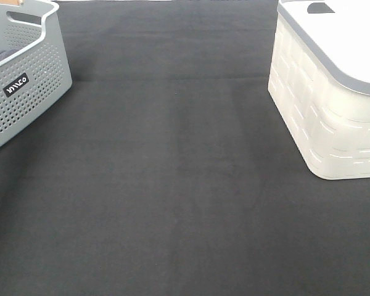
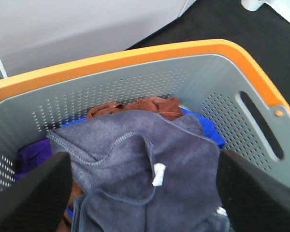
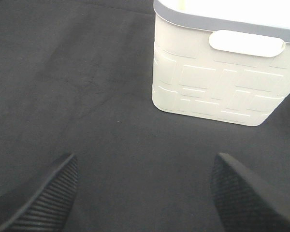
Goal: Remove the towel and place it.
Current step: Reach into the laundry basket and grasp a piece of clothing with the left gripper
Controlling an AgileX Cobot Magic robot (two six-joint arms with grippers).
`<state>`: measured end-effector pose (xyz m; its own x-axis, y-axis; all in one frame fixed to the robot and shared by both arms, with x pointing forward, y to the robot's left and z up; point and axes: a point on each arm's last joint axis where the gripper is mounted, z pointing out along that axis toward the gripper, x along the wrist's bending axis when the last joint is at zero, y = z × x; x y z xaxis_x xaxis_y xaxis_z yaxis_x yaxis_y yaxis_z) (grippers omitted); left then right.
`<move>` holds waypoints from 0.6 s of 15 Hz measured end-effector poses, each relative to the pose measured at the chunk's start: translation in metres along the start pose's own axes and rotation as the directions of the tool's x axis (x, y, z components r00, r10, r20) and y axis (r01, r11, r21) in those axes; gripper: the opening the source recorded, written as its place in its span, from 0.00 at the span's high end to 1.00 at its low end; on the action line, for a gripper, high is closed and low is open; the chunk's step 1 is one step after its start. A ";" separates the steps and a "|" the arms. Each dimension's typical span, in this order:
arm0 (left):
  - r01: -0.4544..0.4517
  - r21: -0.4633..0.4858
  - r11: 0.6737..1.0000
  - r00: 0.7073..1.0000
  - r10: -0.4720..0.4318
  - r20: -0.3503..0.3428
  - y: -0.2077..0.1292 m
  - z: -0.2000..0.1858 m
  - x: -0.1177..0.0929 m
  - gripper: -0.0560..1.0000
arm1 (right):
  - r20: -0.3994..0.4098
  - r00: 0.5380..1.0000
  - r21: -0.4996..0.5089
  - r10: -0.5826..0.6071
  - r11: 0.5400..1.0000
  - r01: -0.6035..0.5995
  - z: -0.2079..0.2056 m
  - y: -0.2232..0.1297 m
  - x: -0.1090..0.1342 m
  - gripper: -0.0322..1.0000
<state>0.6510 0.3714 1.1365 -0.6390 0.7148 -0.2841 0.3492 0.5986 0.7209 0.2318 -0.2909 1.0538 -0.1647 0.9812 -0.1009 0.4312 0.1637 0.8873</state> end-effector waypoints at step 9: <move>0.140 0.127 0.982 0.986 -0.150 0.068 -0.050 0.124 0.002 0.23 | -0.001 1.000 -0.001 0.020 1.000 -0.020 0.000 0.000 0.000 0.24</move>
<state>0.7173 0.3875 1.0215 -0.6362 0.6400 -0.4309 0.3400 0.7340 0.5879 0.2318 -0.2908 1.0539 -0.1564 0.9842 -0.0824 0.4335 0.1434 0.8897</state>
